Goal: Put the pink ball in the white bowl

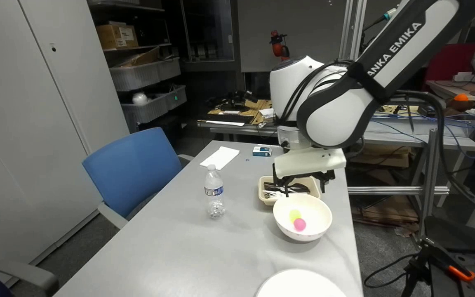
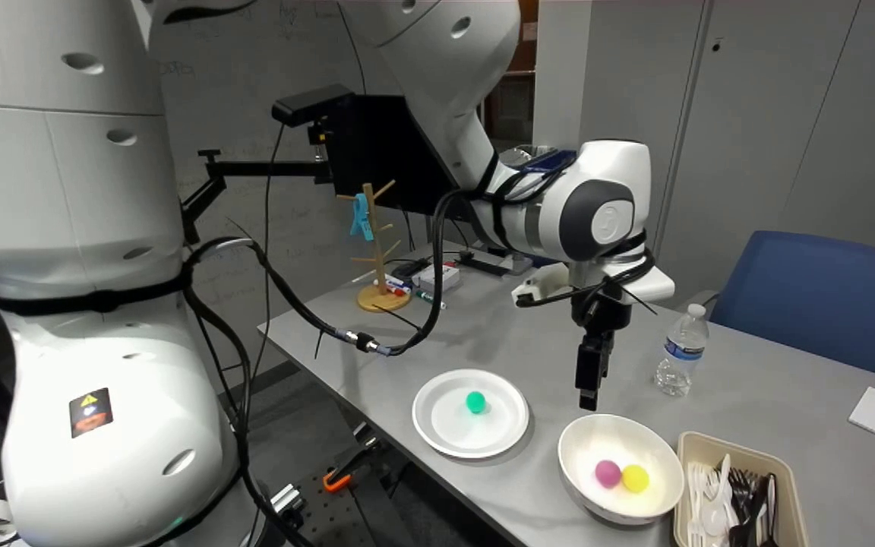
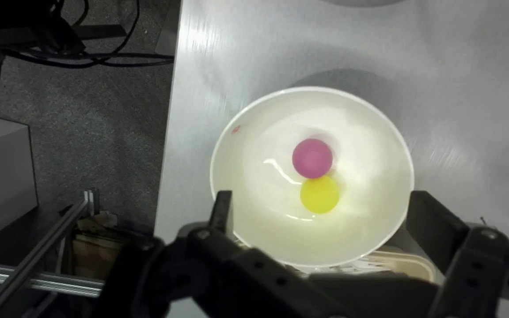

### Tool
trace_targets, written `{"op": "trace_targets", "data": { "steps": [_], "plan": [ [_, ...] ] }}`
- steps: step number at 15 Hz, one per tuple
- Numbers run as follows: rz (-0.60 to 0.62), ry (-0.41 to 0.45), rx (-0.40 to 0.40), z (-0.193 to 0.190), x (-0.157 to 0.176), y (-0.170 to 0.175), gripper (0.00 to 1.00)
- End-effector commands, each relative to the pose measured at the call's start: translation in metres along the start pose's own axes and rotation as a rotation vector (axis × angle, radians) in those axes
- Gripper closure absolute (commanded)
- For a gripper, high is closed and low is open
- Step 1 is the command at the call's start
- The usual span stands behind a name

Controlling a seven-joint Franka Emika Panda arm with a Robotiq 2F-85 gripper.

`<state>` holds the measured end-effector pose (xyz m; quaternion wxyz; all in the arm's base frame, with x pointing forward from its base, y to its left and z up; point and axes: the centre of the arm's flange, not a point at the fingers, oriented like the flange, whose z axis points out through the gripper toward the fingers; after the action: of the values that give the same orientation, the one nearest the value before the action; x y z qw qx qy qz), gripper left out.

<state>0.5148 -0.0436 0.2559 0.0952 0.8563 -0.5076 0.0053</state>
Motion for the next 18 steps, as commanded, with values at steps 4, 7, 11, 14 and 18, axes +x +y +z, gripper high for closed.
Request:
{"op": "trace_targets", "data": {
  "steps": [4,7,11,14,18],
  "plan": [
    [-0.240,0.012,0.052,-0.042,-0.057,0.024,0.00],
    [-0.308,0.021,0.066,-0.052,-0.075,0.031,0.00],
    [-0.296,0.022,0.065,-0.046,-0.077,0.019,0.00],
    [-0.300,0.025,0.066,-0.048,-0.079,0.023,0.00],
    [-0.301,0.025,0.065,-0.047,-0.078,0.023,0.00]
  ]
}}
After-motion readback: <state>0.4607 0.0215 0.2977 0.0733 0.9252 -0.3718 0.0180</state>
